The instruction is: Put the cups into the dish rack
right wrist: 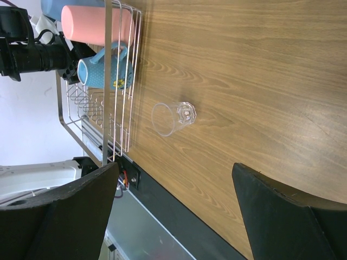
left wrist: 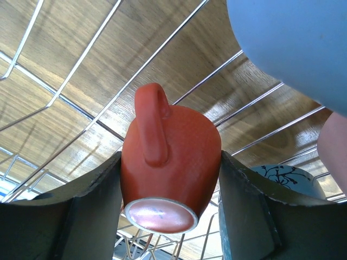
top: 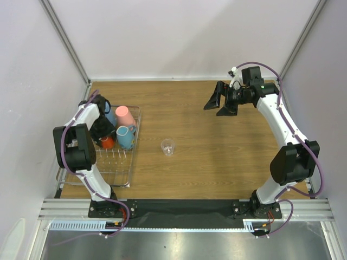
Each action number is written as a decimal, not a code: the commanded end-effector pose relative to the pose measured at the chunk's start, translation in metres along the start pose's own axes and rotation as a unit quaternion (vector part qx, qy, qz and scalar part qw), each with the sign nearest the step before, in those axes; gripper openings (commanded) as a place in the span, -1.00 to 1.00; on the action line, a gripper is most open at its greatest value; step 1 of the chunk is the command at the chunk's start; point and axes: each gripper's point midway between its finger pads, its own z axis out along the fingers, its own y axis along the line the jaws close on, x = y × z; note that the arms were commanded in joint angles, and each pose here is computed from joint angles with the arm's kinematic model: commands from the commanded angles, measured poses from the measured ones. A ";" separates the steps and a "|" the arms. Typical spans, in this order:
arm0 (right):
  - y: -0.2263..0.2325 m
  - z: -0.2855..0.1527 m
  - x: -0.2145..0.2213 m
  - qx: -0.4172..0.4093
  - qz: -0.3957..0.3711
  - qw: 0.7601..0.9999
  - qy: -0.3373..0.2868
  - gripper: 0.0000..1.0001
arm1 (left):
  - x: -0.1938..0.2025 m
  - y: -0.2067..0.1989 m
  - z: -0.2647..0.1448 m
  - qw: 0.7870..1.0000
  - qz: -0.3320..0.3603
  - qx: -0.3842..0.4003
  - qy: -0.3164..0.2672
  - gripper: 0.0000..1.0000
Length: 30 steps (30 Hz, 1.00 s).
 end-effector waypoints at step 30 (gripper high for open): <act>0.025 -0.022 0.001 -0.033 -0.016 0.999 -0.031 0.86 | -0.010 -0.008 -0.039 0.996 0.006 0.076 -0.054 0.65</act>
